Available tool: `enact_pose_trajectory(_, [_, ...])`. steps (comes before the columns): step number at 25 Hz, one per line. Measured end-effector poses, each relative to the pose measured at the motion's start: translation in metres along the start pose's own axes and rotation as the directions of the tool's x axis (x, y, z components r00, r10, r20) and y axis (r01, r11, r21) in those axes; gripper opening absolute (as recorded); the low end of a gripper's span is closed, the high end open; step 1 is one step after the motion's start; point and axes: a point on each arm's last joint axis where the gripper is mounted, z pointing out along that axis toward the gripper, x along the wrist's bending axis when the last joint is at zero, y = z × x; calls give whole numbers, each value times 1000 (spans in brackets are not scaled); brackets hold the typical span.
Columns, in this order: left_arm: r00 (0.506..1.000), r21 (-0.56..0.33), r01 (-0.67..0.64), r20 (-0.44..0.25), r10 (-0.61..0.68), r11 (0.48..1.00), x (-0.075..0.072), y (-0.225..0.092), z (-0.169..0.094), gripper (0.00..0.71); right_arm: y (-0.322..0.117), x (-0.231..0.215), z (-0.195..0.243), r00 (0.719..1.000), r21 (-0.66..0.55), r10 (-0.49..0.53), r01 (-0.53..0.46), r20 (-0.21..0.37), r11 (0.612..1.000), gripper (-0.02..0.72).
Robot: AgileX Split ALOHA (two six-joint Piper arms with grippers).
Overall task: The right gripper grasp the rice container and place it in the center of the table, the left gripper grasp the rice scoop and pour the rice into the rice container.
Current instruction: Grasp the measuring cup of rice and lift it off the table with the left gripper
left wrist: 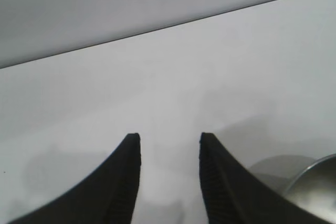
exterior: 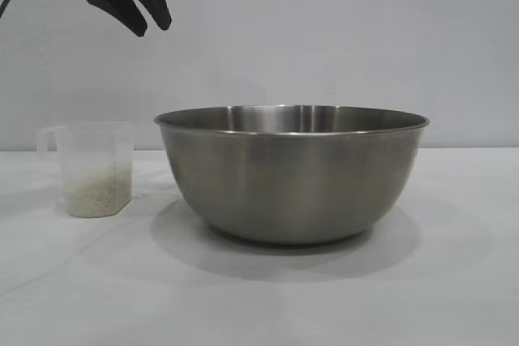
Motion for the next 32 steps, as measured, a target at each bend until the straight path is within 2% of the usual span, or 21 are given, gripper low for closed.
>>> enact_pose_trajectory(5, [1000,1,-4,-2,4,1000,0,0,0,227,-10,0,-12,1000,-104,-11,11,-2,994,362])
enact_pose_trajectory(14, [999,-12,-34,-13,34,999,1,1,0,227,-11,0,-13,1000,-110,-15,16,4,994,362])
enact_pose_trajectory(17, [992,-19,-126,-10,126,992,-2,3,-3,227,-11,0,-13,1000,-110,-15,16,4,994,362])
enact_pose_trajectory(20, [957,-53,-290,-4,290,955,-16,7,-15,227,-11,0,-13,1000,-110,-15,16,4,994,362])
enact_pose_trajectory(22, [936,-93,-352,-10,352,931,-26,5,-27,227,-11,0,-13,1000,-110,-15,16,4,994,362])
enact_pose_trajectory(26, [940,-167,-341,-58,336,925,-31,-16,-48,227,-11,0,-13,1000,-110,-15,16,4,994,362])
enact_pose_trajectory(32, [944,-212,-312,-181,276,926,-18,-78,-70,227,-11,0,-13,1000,-110,-15,16,4,994,362])
